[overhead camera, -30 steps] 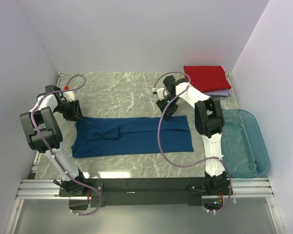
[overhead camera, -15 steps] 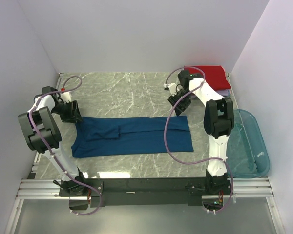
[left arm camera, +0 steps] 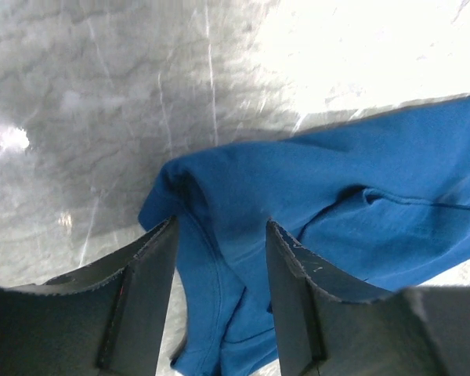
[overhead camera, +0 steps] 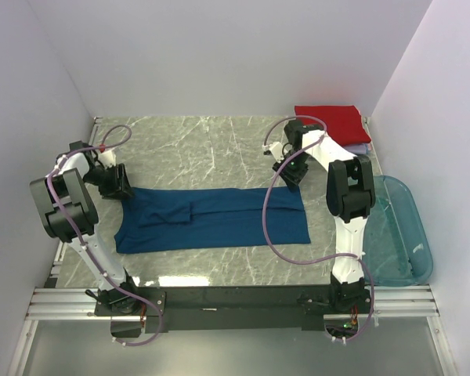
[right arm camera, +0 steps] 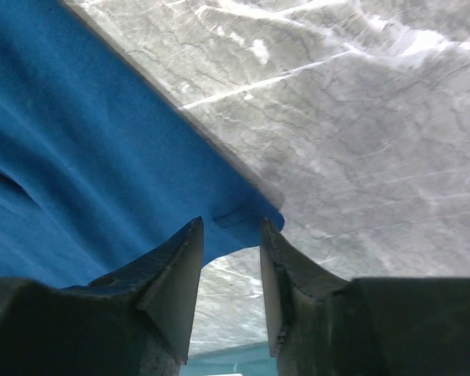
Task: Fold and stack the t-shirts
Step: Fold the tshirt
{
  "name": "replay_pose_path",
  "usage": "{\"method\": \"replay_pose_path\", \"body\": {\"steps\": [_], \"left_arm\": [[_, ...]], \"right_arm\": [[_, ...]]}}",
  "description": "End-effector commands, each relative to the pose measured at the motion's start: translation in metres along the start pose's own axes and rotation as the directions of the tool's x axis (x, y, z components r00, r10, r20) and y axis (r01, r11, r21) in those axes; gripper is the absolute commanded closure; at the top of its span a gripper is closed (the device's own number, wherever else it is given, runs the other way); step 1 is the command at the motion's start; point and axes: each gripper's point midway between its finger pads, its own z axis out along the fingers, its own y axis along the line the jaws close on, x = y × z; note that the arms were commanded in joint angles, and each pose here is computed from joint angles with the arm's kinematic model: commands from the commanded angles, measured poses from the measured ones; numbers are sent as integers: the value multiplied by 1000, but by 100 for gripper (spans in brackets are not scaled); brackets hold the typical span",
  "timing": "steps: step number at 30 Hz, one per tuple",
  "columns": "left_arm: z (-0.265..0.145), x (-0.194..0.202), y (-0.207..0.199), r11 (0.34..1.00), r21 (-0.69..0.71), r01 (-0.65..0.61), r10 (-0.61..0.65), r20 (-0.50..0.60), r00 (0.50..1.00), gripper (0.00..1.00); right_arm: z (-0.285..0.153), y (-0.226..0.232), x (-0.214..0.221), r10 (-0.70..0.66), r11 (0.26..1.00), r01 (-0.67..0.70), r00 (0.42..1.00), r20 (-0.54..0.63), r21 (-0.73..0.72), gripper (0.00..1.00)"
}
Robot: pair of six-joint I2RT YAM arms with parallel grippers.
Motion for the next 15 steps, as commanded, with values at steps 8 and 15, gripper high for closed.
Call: {"method": "replay_pose_path", "body": {"steps": [8,15], "left_arm": [[-2,-29,-12,997,71,0,-5,71,997,59],[3,-20,4,1000,11,16,-17,33,999,98]], "right_arm": [[9,-12,-1,-41,999,42,999,-17,33,78],[11,-23,-2,-27,996,29,999,-23,80,100]]}}
